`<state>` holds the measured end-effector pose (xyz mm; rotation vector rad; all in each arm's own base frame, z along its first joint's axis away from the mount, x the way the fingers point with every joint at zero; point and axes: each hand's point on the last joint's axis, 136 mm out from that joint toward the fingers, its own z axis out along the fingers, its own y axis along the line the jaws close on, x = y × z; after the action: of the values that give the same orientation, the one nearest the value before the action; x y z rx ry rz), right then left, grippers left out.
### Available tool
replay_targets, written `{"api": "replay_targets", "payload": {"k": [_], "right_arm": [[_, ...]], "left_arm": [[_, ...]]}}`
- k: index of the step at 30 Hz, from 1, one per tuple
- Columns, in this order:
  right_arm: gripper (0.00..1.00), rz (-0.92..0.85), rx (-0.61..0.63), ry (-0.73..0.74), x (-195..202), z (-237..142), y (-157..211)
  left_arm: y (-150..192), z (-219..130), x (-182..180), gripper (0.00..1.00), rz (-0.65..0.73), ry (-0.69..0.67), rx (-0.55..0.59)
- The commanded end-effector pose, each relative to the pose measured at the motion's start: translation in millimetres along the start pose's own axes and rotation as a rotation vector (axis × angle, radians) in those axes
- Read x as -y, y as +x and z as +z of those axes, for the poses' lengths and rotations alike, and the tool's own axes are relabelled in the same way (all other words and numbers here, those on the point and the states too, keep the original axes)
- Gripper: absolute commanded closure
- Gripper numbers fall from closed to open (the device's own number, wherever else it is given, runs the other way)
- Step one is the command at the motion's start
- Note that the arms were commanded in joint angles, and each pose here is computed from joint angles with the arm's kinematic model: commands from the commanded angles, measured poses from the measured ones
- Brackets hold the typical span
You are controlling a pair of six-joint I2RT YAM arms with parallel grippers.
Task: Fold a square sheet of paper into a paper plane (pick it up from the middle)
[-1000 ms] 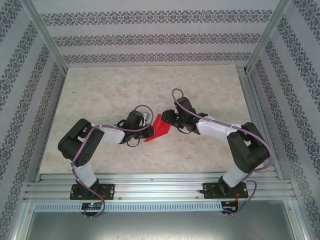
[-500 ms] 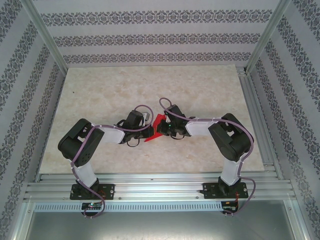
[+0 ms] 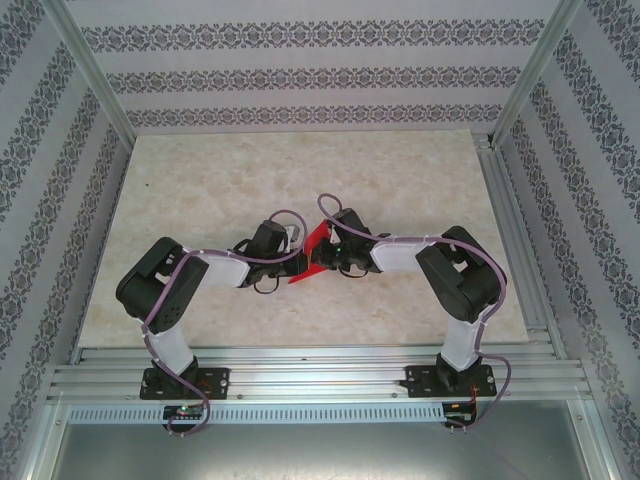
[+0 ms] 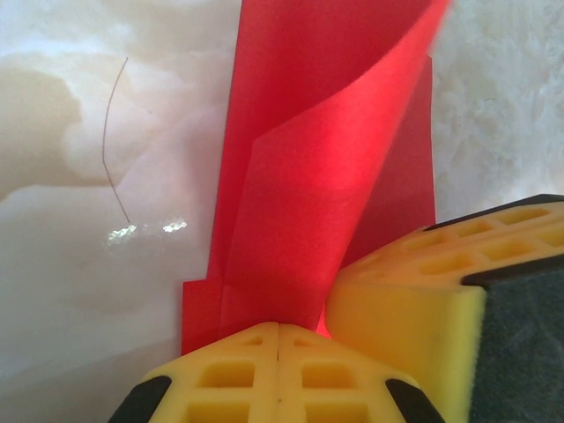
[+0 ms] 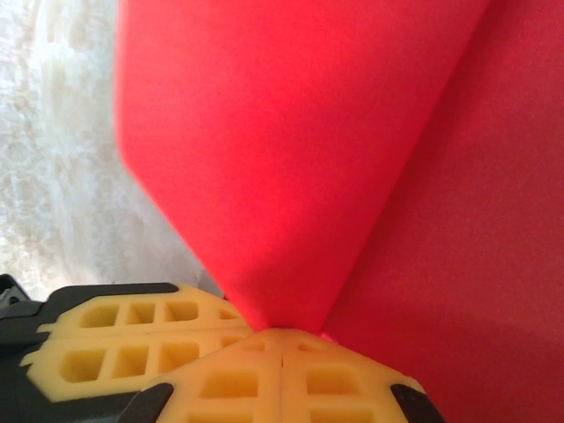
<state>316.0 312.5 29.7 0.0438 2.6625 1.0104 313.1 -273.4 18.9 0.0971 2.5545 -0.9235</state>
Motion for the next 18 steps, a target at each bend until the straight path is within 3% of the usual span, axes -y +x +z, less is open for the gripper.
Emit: {"api": "replay_targets", "payload": {"k": [1,6,18], "right_arm": [[0.97,-0.043,0.117,-0.058,-22,-21,-23],[0.96,-0.058,0.139,-0.055,-24,-27,-25],[0.96,-0.021,0.062,0.002,-5,7,-17]], "left_arm": [[36,7,-36,1.00,-0.035,-0.117,-0.117],[36,8,-37,1.00,-0.037,-0.118,-0.117],[38,7,-38,1.00,-0.042,-0.119,-0.121]]}}
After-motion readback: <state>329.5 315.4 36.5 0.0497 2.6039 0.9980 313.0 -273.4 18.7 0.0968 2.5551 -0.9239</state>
